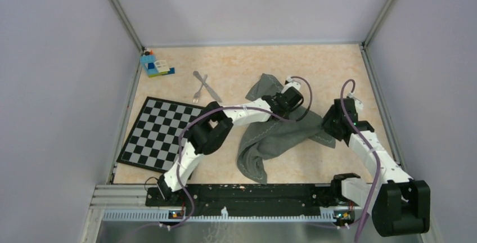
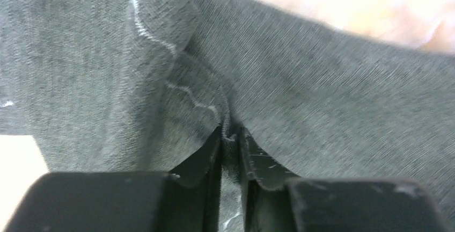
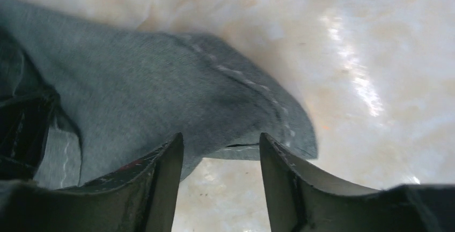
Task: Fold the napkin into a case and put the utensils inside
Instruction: Pick up the crumpled napkin from the center of the board.
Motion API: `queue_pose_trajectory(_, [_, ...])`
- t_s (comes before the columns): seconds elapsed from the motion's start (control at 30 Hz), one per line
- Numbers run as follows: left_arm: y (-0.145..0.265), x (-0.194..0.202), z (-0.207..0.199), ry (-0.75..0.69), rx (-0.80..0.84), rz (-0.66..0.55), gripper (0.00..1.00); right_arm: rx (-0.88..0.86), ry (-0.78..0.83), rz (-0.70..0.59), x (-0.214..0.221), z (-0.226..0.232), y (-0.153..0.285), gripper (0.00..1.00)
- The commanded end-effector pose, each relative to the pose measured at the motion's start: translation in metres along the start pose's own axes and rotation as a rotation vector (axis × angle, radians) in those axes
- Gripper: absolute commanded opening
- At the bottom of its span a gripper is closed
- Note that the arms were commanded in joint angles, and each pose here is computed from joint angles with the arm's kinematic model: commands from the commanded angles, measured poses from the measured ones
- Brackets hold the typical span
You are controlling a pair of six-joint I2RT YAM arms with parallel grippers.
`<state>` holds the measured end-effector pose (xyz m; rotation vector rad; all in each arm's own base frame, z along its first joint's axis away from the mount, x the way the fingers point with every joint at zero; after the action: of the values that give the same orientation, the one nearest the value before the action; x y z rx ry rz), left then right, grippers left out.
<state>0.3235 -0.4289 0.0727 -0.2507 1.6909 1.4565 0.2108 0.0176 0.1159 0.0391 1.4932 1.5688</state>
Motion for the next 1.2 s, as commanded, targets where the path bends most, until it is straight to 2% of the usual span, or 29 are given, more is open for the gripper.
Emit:
queue_pose_trajectory(0.0, [0.038,-0.011,0.038,0.04,-0.008,-0.002,0.16,-0.31,0.176,0.137,0.012,0.033,0.0,0.5])
queue_pose_trajectory(0.13, [0.074,-0.019,0.071,0.092,0.062,-0.024,0.09,-0.482,0.272,0.255,0.032,0.05,-0.002,0.44])
queue_pose_trajectory(0.2, [0.094,-0.02,0.085,0.108,0.09,-0.04,0.08,-0.486,0.313,0.308,0.044,0.054,-0.005,0.42])
queue_pose_trajectory(0.27, [0.11,-0.012,0.097,0.125,0.127,-0.044,0.0,-0.473,0.374,0.358,0.057,0.062,-0.006,0.4])
queue_pose_trajectory(0.5, [0.172,0.003,0.16,0.288,0.076,-0.126,0.0,-0.603,0.733,0.662,0.143,0.097,0.028,0.41])
queue_pose_trajectory(0.6, [0.193,0.009,0.186,0.354,0.043,-0.164,0.0,-0.678,0.805,0.713,0.161,0.106,0.05,0.41])
queue_pose_trajectory(0.67, [0.203,0.012,0.198,0.381,0.015,-0.177,0.0,-0.736,0.78,0.663,0.153,0.115,0.059,0.45])
queue_pose_trajectory(0.77, [0.217,0.017,0.215,0.412,-0.05,-0.165,0.0,-0.722,0.715,0.453,0.119,0.134,0.061,0.63])
queue_pose_trajectory(0.83, [0.225,0.02,0.225,0.441,-0.102,-0.164,0.0,-0.67,0.635,0.346,0.087,0.149,0.055,0.69])
queue_pose_trajectory(0.93, [0.232,0.027,0.233,0.459,-0.139,-0.164,0.0,-0.593,0.536,0.231,0.04,0.171,0.03,0.72])
queue_pose_trajectory(1.07, [0.235,0.035,0.234,0.491,-0.154,-0.124,0.0,-0.543,0.536,0.134,0.0,0.215,-0.008,0.73])
queue_pose_trajectory(1.17, [0.244,0.039,0.238,0.512,-0.189,-0.12,0.0,-0.556,0.596,0.159,0.0,0.243,-0.039,0.7])
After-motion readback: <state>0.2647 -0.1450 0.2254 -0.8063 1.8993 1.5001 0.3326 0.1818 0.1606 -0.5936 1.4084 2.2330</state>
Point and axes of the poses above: each gripper's point midway between its finger pads, its own y axis back along the fingers, its own z axis along the line the jaws close on, x = y × z, the point moved 6 cm from there along y, back along the fingers, and after that the axes turned 4 degrees about -y, right-handed, at the moved point
